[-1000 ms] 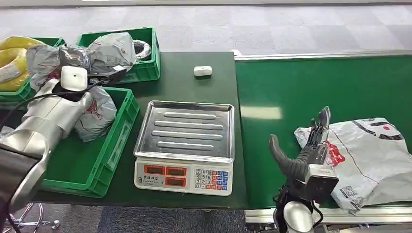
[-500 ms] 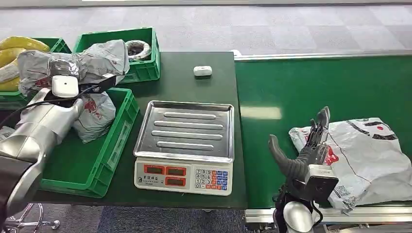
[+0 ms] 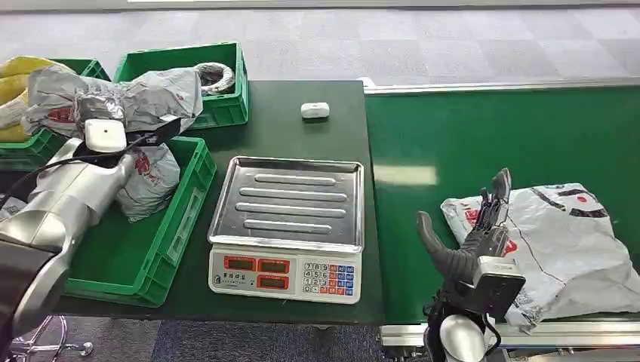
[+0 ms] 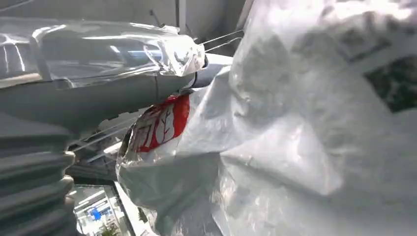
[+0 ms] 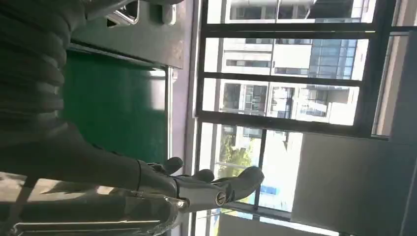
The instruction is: Moved the parcel from conveyor to table for the left to box.
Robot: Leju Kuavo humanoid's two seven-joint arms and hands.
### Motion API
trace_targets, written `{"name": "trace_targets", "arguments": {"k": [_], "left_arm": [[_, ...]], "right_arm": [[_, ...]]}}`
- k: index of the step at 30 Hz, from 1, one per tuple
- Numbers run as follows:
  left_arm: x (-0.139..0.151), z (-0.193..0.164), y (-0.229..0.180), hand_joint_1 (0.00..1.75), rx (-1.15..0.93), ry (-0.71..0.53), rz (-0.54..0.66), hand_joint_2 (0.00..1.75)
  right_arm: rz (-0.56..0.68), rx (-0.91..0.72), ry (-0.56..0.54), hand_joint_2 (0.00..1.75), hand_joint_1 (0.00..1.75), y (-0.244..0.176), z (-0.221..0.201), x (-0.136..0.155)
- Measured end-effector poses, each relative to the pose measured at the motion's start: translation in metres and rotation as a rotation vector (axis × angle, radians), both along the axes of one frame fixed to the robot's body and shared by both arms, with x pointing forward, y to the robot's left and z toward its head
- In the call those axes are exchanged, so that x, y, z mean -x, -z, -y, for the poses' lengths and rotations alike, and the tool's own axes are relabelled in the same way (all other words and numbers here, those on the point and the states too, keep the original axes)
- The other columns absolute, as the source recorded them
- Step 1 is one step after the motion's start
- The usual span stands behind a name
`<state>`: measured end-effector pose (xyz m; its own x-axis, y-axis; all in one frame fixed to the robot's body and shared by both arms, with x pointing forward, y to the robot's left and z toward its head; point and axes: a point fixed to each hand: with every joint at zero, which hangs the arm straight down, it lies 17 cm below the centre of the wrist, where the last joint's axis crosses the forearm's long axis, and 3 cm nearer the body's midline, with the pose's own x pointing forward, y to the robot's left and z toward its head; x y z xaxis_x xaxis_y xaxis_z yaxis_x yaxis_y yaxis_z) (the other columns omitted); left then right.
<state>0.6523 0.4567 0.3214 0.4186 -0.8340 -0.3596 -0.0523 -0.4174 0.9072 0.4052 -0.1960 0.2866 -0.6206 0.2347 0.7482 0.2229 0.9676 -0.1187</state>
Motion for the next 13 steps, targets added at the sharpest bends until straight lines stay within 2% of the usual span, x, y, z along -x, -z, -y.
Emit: {"name": "trace_targets", "arguments": {"k": [4,7,9,11,13], "left_arm": [[-0.003,0.006,-0.006,0.00,0.003,0.023,0.015,1.75],[-0.009,0.026,-0.019,0.00,0.071,0.118,0.088,1.75],[-0.014,0.057,-0.046,0.00,0.209,0.267,0.222,1.75],[-0.012,0.100,-0.086,0.00,0.446,0.497,0.381,1.75],[0.010,0.147,-0.138,0.00,0.781,0.766,0.568,1.75]], "right_arm": [[-0.011,0.005,0.000,1.75,0.00,0.002,-0.001,0.000],[-0.021,0.007,0.001,1.75,0.00,0.004,-0.001,0.000],[-0.030,0.004,-0.001,1.75,0.00,0.005,-0.002,0.000],[-0.035,0.000,-0.004,1.75,0.00,0.005,-0.002,-0.001],[-0.032,-0.006,-0.011,1.75,0.00,0.003,-0.004,-0.003]]}}
